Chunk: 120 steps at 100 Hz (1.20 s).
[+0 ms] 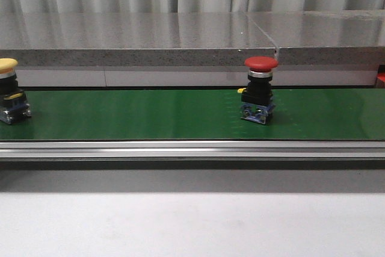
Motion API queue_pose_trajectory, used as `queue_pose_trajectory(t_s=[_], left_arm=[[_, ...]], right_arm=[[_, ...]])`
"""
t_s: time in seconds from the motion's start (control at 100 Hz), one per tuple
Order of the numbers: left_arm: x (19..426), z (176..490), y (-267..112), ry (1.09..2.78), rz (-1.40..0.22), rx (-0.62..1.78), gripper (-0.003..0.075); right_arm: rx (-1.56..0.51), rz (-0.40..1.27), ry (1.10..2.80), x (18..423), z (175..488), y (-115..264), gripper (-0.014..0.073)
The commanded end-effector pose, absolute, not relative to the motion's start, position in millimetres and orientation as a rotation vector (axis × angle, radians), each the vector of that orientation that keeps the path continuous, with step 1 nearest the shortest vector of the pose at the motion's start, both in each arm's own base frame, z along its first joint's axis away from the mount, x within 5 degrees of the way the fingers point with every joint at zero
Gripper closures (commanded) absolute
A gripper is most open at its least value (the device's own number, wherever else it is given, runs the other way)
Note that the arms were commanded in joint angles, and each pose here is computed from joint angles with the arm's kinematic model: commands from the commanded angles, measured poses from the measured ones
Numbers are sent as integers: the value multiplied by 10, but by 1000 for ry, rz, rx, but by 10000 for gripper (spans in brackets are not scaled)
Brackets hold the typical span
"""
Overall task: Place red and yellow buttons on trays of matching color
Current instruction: 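Lower the right gripper onto the red button on the belt, grasp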
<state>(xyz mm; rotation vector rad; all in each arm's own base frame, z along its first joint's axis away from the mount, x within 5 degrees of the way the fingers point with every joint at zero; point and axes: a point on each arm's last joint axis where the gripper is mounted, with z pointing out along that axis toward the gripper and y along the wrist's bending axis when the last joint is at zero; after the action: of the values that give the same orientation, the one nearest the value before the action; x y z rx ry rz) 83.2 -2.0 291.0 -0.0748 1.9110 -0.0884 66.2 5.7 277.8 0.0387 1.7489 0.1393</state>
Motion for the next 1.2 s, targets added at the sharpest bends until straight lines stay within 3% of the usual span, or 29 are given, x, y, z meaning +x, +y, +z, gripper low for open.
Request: queue_pose_trajectory(t_s=[0.0,0.26,0.58,0.69,0.84,0.91,1.19], left_arm=[[854,3055,-36,1814,-103,-51,739],[854,3055,-36,1814,-103,-51,739],[854,3055,-36,1814,-103,-51,739],[854,3055,-36,1814,-103,-51,739],[854,3055,-36,1814,-103,-51,739],[854,3055,-36,1814,-103,-51,739],[854,3055,-36,1814,-103,-51,739]], right_arm=[[31,144,1799,799,3047,71,662],[27,155,2066,1281,3297,109,662],[56,200,2189,1547,3209,144,645],[67,221,2202,1569,3191,155,497],[92,264,2200,1578,3191,176,86],[94,268,2201,1586,3188,178,-51],[7,294,2226,1820,3254,233,-48]])
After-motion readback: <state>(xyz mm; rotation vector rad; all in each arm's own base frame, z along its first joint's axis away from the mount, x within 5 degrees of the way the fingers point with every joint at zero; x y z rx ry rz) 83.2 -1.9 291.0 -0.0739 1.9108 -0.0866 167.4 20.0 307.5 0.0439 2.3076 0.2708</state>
